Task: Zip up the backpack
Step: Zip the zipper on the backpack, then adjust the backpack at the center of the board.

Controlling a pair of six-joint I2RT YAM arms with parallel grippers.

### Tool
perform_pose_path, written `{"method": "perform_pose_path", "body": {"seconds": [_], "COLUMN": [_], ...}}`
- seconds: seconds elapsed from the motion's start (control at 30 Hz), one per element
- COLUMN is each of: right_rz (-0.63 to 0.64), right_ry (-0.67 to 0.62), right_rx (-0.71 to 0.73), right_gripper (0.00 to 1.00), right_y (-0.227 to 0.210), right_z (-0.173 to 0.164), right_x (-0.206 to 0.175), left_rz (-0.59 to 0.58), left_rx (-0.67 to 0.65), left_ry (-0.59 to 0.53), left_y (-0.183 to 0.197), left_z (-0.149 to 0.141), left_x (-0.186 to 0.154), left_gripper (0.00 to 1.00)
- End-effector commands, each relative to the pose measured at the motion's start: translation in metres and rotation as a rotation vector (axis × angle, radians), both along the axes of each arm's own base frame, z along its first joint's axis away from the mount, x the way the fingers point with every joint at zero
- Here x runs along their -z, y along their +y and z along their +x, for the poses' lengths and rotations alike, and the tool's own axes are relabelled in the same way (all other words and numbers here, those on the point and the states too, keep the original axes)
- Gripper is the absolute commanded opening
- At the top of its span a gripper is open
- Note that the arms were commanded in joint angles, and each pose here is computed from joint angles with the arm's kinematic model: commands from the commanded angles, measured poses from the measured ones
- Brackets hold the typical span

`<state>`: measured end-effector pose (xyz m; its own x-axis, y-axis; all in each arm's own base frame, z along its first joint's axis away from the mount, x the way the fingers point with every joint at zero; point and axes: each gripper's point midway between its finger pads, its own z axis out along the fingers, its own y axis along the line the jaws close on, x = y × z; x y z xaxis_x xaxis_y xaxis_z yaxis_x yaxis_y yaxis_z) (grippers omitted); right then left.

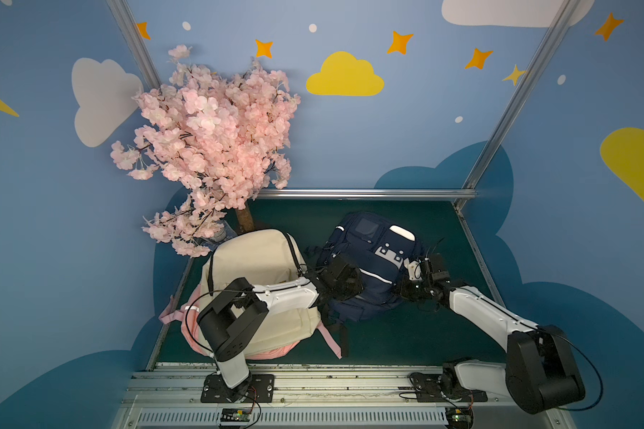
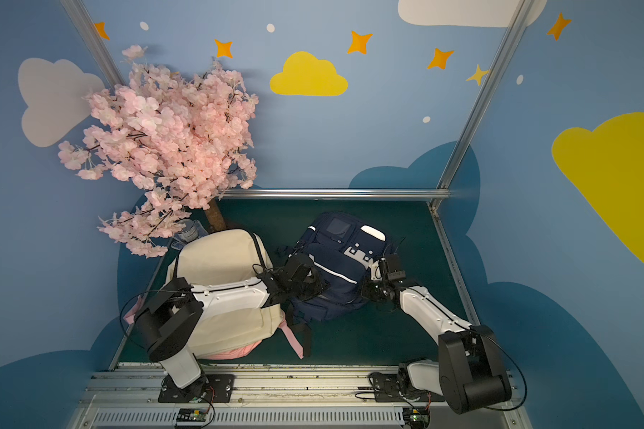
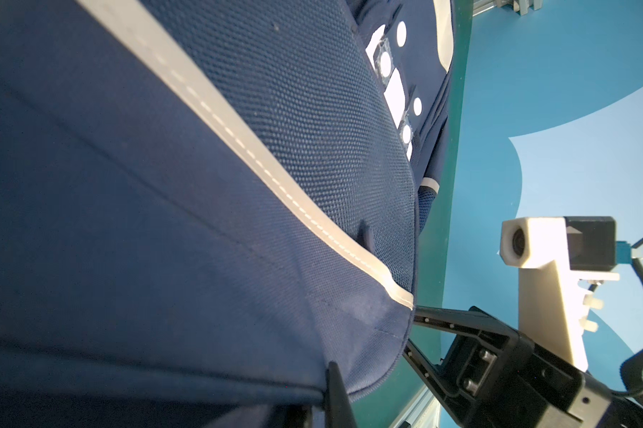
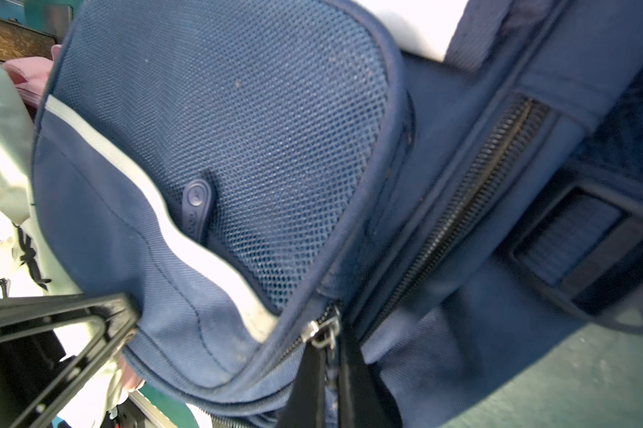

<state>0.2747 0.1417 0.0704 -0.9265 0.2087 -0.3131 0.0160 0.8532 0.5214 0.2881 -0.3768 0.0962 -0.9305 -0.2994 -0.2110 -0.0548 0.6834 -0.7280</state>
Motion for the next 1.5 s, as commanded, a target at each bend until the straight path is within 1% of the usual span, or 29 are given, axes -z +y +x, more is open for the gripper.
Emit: {"method": "perform_pose_path", "body": {"seconds": [0.0,0.07,0.13,0.17,0.2,0.27,0.33,0.4,0.47,0.6,0.7,0.77,0.87,0.93,1.03,1.13,1.23,1.33,1.47], "right_rz": [-0.057,-0.087,-0.088,-0.083,-0.073,-0.043,-0.029,-0.026,-0.024,-0.005,-0.012,-0.010,0.030,0.071,0.121,0.145,0.163,0.168,0.169], "right_ry": [-0.089,-0.071,-0.070,-0.071,-0.072,-0.072,-0.065,-0.071,-0.080,-0.053,-0.046,-0.056,-0.060,-0.044,-0.008,0.015,0.032,0.046,0.077], "right_rx": [0.073,0.117,0.118,0.107,0.098,0.075,0.074,0.084,0.114,0.197,0.270,0.303,0.310,0.302,0.292,0.270,0.242,0.199,0.183], "right_gripper": [0.00,0.00,0.00,0.03,0.10,0.33,0.49,0.60,0.67,0.68,0.68,0.68,0.69,0.68,0.68,0.68,0.68,0.68,0.67], "right_y": [-0.019,-0.029,-0.031,-0.029,-0.028,-0.022,-0.021,-0.024,-0.029,-0.039,-0.049,-0.054,-0.050,-0.042,-0.028,-0.013,0.005,0.022,0.031], "right_z": [0.024,0.024,0.024,0.024,0.023,0.017,0.008,-0.001,-0.009,-0.032,-0.042,-0.047,-0.049,-0.051,-0.053,-0.055,-0.054,-0.053,-0.046], "right_x": [-0.014,-0.012,-0.014,-0.016,-0.018,-0.025,-0.031,-0.038,-0.045,-0.028,-0.017,-0.014,-0.015,-0.016,-0.015,-0.008,-0.002,0.003,0.013], "left_rz": [0.080,0.089,0.093,0.094,0.094,0.087,0.079,0.068,0.042,0.013,0.043,0.088,0.166,0.219,0.329,0.397,0.416,0.422,0.414], "left_rx": [0.063,0.063,0.061,0.061,0.062,0.074,0.084,0.110,0.156,0.224,0.260,0.260,0.235,0.216,0.190,0.147,0.131,0.143,0.179], "left_ry": [0.051,0.048,0.045,0.044,0.045,0.051,0.054,0.054,0.056,0.034,-0.009,-0.036,-0.066,-0.101,-0.118,-0.091,-0.039,0.008,0.052], "left_y": [0.004,0.005,0.006,0.005,0.004,-0.001,-0.010,-0.023,-0.041,-0.057,-0.050,-0.033,0.000,0.023,0.054,0.079,0.091,0.090,0.078], "left_z": [-0.017,-0.017,-0.017,-0.016,-0.016,-0.014,-0.012,-0.013,-0.014,-0.016,-0.014,-0.008,0.011,0.033,0.067,0.099,0.116,0.115,0.093], "left_x": [0.021,0.020,0.020,0.020,0.020,0.021,0.022,0.021,0.017,0.005,-0.009,-0.017,-0.025,-0.031,-0.031,-0.019,0.001,0.020,0.042], "left_gripper": [0.03,0.03,0.03,0.03,0.03,0.03,0.03,0.04,0.12,0.27,0.42,0.50,0.59,0.66,0.72,0.75,0.74,0.74,0.72]}}
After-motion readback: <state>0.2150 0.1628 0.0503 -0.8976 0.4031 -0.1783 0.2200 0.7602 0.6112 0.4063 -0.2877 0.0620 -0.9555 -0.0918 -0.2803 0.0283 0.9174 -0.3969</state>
